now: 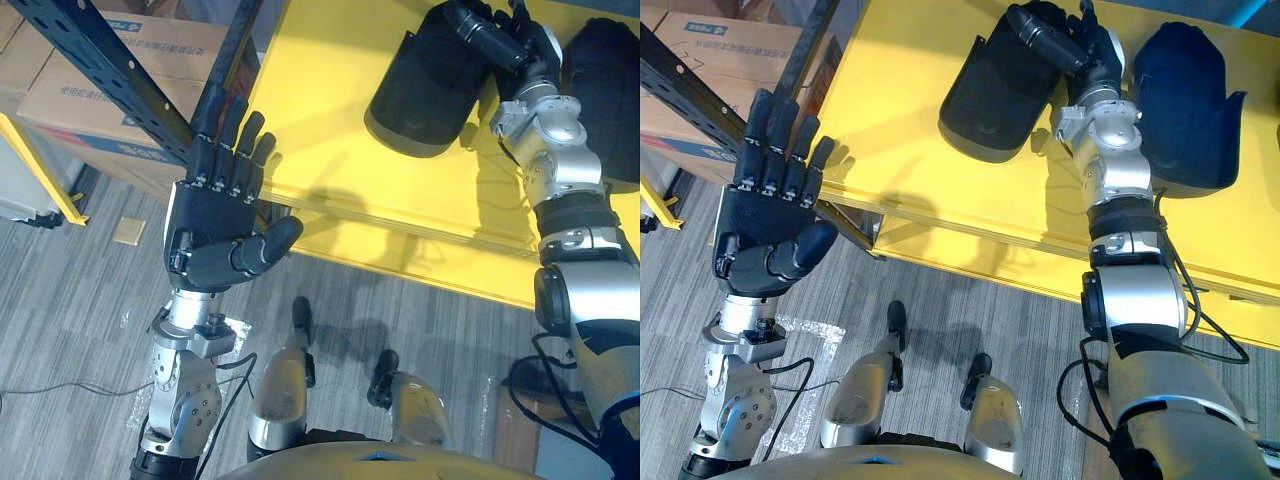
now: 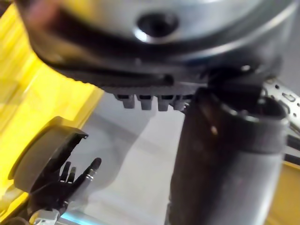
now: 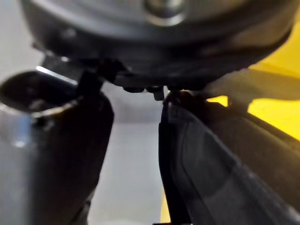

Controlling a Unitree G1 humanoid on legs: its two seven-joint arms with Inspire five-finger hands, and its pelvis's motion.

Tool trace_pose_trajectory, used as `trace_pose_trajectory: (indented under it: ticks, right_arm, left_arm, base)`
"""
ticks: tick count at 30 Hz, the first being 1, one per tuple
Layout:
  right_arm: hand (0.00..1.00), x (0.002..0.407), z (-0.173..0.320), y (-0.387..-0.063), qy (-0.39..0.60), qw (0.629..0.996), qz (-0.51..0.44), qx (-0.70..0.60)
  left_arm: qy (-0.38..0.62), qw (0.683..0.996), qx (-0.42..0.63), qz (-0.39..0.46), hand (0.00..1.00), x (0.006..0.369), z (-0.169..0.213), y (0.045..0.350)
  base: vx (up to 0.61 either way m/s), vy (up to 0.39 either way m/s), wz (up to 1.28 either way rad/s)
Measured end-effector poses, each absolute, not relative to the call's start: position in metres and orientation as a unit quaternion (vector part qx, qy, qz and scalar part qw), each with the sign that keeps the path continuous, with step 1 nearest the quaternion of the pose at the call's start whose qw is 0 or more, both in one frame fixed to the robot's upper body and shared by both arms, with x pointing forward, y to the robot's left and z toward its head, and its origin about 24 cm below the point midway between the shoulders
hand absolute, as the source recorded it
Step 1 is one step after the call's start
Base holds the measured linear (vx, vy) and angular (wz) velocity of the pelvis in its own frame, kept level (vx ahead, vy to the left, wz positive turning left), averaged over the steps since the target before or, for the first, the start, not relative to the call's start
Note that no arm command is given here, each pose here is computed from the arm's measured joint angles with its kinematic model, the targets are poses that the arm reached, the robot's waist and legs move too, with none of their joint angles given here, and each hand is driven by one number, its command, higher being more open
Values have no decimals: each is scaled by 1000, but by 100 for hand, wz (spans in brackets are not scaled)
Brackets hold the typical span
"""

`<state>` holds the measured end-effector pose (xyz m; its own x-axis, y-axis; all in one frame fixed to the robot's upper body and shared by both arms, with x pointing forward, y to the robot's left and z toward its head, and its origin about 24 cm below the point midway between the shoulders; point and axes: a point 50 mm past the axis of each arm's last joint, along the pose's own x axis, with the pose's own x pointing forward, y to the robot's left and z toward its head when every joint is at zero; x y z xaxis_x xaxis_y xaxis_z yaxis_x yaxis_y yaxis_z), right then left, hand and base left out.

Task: Walk over and take three plastic housings, then place them on the shelf

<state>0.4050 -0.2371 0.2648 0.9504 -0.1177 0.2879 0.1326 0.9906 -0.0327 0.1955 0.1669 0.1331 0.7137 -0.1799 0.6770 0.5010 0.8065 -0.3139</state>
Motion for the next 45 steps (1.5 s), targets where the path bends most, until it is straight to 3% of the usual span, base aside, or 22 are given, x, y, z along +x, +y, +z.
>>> trace_pose_trajectory:
  ticks: [27, 45]
  right_arm:
    - [100, 405, 268, -232, -166, 985, -32, -40]
    - [100, 395, 297, -238, -247, 962, -83, -85]
  left_arm:
    - [-286, 903, -263, -184, 100, 196, 118, 162]
    - [-280, 895, -278, -208, 100, 193, 114, 152]
  base:
    - [3, -4, 2]
    - [2, -5, 1]
